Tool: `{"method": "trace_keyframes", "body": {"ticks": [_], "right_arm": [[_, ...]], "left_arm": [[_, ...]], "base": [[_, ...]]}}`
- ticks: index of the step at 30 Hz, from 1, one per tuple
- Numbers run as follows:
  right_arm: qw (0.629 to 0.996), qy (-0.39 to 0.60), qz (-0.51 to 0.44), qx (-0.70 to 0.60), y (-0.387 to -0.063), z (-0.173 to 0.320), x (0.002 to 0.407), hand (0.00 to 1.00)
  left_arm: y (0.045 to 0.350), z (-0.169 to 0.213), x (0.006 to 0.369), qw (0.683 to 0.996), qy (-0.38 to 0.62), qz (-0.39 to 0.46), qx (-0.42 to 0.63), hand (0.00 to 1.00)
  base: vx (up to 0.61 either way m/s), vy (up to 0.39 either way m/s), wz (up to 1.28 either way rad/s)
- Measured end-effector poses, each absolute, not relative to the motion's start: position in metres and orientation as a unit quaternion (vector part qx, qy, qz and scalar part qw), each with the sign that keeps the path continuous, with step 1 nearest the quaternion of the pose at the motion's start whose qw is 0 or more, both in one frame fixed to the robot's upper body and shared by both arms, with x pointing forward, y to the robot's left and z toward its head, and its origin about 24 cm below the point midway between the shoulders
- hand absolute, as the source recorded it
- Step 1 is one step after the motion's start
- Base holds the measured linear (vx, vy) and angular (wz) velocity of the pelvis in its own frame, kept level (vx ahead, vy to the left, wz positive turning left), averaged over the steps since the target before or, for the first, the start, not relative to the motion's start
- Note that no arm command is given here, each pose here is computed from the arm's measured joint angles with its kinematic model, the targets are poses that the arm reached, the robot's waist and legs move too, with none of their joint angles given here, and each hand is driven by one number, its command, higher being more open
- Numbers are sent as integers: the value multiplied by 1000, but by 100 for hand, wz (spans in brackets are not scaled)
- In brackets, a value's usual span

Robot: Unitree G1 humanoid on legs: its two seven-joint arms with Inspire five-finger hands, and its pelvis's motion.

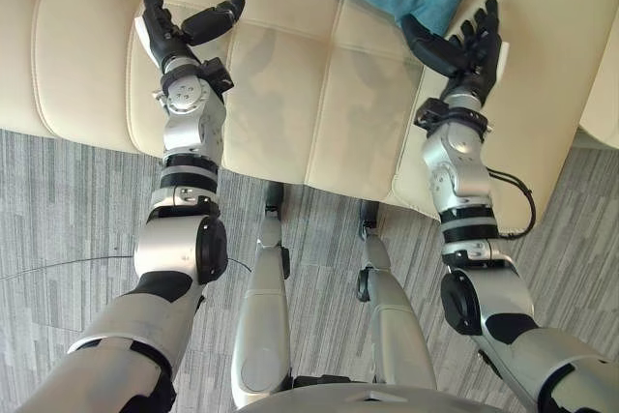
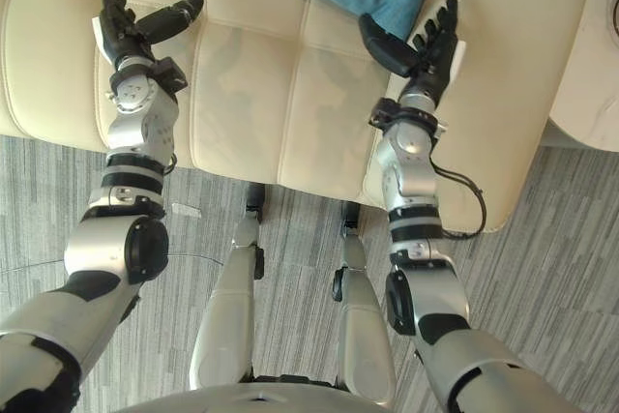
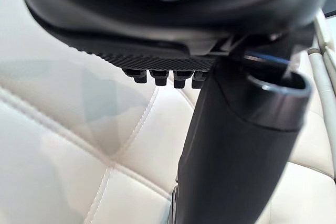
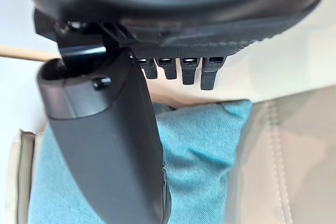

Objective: Pick up cushions and gather them together orderly.

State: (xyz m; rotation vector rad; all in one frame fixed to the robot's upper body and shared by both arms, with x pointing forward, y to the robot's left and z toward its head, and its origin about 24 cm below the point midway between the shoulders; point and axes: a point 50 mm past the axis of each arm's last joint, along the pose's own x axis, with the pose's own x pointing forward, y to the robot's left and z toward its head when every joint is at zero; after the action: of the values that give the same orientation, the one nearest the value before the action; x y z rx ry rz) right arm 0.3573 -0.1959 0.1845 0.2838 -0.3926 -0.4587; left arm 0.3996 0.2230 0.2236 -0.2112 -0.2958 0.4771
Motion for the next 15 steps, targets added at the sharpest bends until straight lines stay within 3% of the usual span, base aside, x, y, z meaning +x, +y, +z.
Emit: {"method": "trace_keyframes", "body": {"ticks": [4,9,12,15], "right_arm": [[924,-219,-283,135,-230,177,332,100],[921,-228,-302,95,-245,162,304,100],[928,-223,-292,67,-249,146,281,100],[943,-185,-272,45,-246,117,258,100]], "left_arm": [[232,222,389,952,-171,237,-89,100],[237,198,369,953,-189,229,-62,100],[231,161,348,959,-179,210,-64,100],[214,99,318,969,-113,196,-96,100]], "base": [[129,34,2],[128,25,-1],[145,-2,4],[159,-3,9]]}}
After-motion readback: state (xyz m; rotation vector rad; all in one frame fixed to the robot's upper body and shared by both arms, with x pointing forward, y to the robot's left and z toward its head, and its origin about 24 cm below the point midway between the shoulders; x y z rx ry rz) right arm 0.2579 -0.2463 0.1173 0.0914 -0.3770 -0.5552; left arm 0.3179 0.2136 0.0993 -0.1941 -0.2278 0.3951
